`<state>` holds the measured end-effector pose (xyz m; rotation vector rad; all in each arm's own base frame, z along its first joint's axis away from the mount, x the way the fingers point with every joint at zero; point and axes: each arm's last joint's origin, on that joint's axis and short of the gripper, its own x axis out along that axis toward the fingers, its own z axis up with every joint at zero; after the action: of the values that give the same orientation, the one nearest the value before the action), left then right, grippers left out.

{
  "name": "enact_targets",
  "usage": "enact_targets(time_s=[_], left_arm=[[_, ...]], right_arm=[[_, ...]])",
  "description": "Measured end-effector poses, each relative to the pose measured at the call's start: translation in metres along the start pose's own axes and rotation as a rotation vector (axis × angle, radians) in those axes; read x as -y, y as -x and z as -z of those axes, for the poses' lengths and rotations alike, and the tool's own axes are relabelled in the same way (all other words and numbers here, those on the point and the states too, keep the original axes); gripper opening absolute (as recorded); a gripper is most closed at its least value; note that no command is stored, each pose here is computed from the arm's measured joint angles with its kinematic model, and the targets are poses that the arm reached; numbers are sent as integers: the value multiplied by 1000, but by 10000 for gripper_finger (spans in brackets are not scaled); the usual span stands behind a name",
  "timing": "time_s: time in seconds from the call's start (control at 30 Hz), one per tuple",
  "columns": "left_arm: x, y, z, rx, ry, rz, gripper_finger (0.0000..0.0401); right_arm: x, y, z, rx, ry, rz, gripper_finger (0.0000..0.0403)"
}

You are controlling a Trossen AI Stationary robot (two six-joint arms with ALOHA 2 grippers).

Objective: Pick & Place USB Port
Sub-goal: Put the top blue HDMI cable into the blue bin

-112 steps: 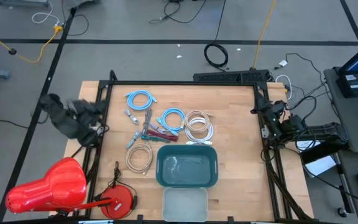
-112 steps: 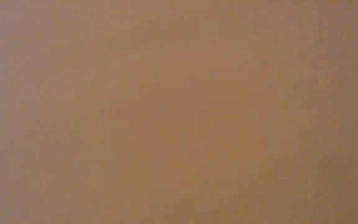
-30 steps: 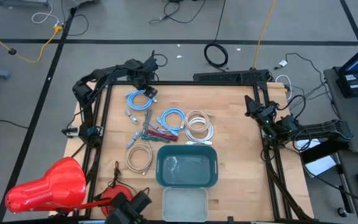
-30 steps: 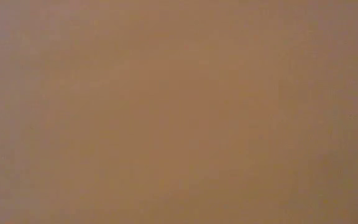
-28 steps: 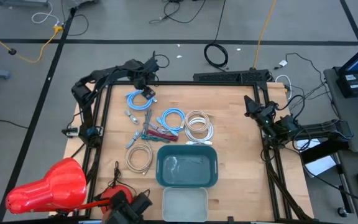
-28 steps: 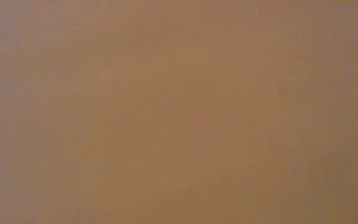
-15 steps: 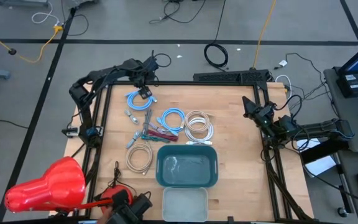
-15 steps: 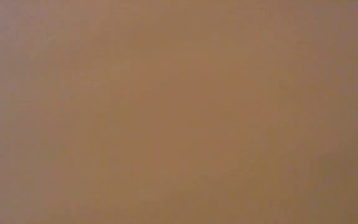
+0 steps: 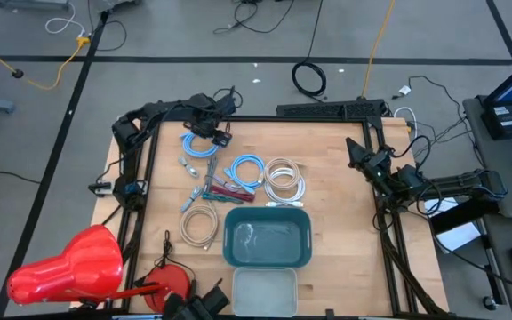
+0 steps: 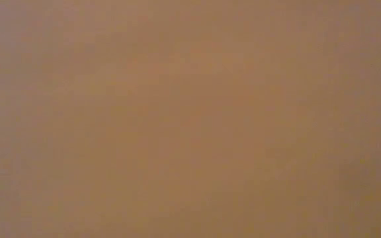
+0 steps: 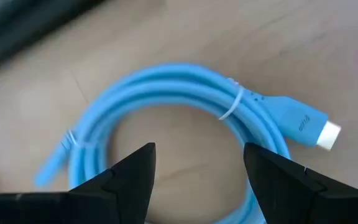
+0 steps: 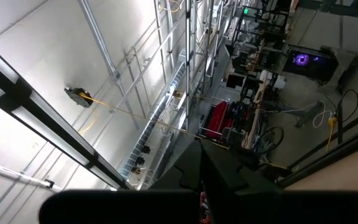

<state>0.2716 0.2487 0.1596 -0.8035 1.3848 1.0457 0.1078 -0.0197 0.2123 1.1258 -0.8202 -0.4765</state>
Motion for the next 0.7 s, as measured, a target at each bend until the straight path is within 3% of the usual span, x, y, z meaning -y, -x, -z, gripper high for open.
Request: enact_targets(time_s=[0.1, 0.2, 0.47, 0.6, 0.7], left_arm=[[4, -1, -2, -6, 145, 67, 250], [9, 0, -6, 15, 200, 145, 250], [15, 1, -11, -29, 265, 331, 250], [25, 5, -19, 28, 248, 492, 250], [27, 12, -20, 41, 200, 505, 250]], right_arm=[[1, 0, 1, -4, 5, 3, 0], [1, -1, 2, -10, 7, 8, 0], [3, -1, 4, -43, -5, 4, 0], [4, -2, 6, -49, 0, 11, 0], [4, -2, 6, -51, 4, 14, 0]])
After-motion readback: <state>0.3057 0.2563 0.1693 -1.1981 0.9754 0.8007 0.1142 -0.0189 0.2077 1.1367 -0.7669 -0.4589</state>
